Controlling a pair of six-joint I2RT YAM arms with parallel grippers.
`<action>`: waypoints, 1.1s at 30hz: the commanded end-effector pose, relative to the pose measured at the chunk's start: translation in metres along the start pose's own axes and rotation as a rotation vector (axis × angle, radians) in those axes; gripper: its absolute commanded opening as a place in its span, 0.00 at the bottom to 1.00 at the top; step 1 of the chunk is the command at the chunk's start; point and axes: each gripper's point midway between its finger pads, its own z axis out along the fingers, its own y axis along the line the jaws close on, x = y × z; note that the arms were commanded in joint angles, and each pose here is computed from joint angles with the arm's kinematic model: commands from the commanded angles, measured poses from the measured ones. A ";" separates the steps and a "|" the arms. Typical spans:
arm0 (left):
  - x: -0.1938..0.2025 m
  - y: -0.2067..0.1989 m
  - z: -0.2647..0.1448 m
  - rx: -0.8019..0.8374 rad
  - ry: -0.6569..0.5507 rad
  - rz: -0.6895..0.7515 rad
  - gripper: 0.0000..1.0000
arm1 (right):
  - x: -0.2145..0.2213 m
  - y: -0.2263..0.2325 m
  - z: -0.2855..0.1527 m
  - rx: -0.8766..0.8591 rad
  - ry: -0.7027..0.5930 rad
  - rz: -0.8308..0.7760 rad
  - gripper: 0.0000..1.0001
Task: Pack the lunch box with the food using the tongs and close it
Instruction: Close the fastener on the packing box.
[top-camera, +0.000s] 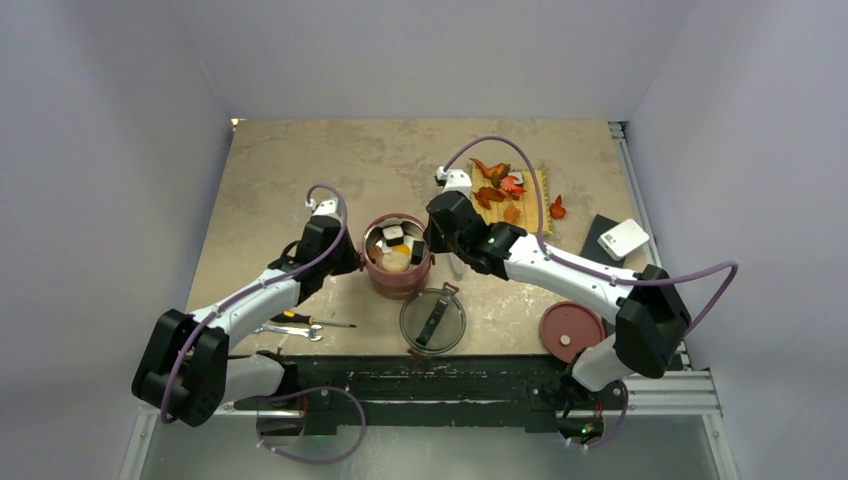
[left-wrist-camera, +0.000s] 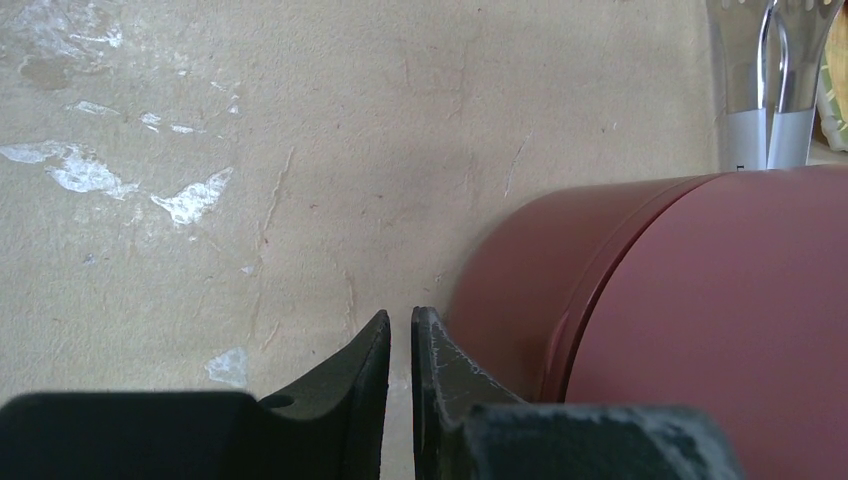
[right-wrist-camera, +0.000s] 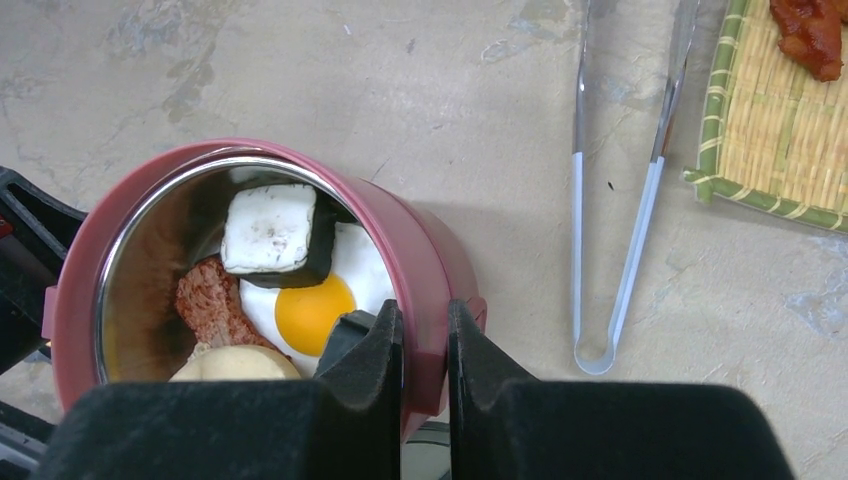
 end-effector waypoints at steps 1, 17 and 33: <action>-0.013 -0.045 -0.001 0.202 -0.041 -0.067 0.13 | 0.020 0.022 0.007 -0.054 0.062 0.001 0.00; -0.018 -0.028 -0.002 0.094 -0.050 -0.064 0.14 | 0.045 0.002 0.013 0.172 0.065 -0.081 0.00; -0.046 0.004 -0.038 -0.068 -0.117 -0.022 0.37 | 0.013 0.008 -0.006 0.189 0.000 -0.064 0.44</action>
